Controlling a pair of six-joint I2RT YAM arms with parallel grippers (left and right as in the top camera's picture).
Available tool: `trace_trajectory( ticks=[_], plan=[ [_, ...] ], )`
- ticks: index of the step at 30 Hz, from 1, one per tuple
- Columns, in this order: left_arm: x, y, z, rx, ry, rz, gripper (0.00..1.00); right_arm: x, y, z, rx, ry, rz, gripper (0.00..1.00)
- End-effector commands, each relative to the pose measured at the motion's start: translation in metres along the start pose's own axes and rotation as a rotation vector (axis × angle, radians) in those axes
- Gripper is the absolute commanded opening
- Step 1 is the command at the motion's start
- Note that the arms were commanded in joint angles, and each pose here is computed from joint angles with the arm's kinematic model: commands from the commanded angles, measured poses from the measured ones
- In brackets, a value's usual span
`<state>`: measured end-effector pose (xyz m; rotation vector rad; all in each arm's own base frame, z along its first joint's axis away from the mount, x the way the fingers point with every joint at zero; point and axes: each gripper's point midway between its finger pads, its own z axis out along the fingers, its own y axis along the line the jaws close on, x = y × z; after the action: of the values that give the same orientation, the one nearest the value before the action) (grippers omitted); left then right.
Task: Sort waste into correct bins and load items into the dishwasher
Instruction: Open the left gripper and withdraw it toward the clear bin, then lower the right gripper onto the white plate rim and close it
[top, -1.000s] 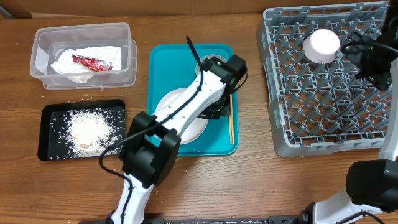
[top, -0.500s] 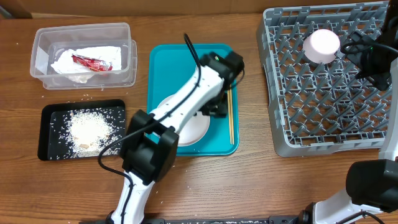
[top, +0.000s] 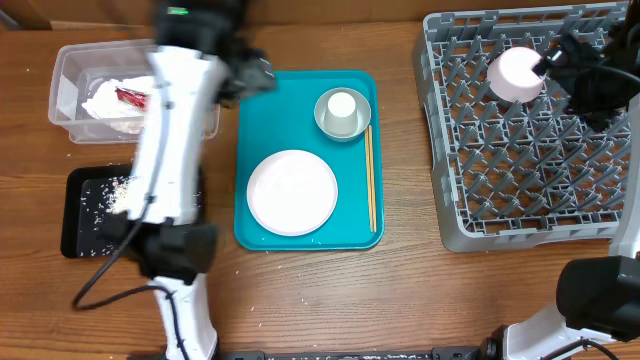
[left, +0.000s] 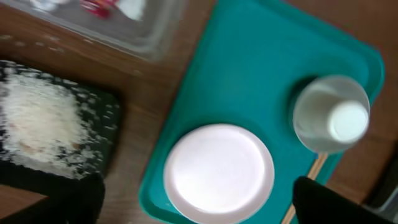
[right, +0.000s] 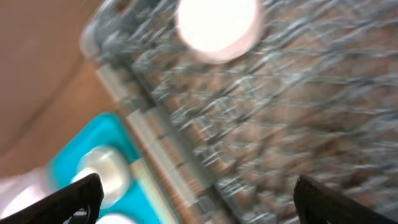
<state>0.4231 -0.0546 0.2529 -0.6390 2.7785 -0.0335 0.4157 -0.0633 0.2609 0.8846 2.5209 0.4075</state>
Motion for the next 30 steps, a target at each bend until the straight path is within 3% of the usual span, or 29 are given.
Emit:
trace_trajectory(
  ticks=[1,4,9,14,19,26,30],
  plan=[
    [-0.024,0.042,-0.018,-0.018,-0.058,-0.098,1.00,0.035,0.058,-0.009,-0.276,0.147,-0.071,1.00],
    [-0.038,0.077,-0.014,-0.053,-0.061,-0.180,1.00,0.071,0.079,0.007,-0.280,0.223,-0.217,1.00],
    [-0.053,0.127,-0.010,-0.100,-0.062,-0.297,1.00,0.154,0.092,0.056,-0.135,0.350,-0.415,1.00],
    [-0.060,0.157,-0.011,-0.118,-0.066,-0.369,1.00,0.241,0.107,0.098,-0.136,0.458,-0.589,1.00],
    [-0.061,0.167,-0.011,-0.125,-0.068,-0.392,1.00,0.293,0.111,0.125,-0.117,0.475,-0.577,1.00],
    [-0.061,0.167,-0.011,-0.125,-0.068,-0.390,1.00,0.318,0.105,0.157,-0.097,0.416,-0.484,0.63],
    [-0.061,0.167,-0.011,-0.125,-0.068,-0.390,1.00,0.326,0.108,0.167,-0.109,0.404,-0.367,0.57]
  ],
)
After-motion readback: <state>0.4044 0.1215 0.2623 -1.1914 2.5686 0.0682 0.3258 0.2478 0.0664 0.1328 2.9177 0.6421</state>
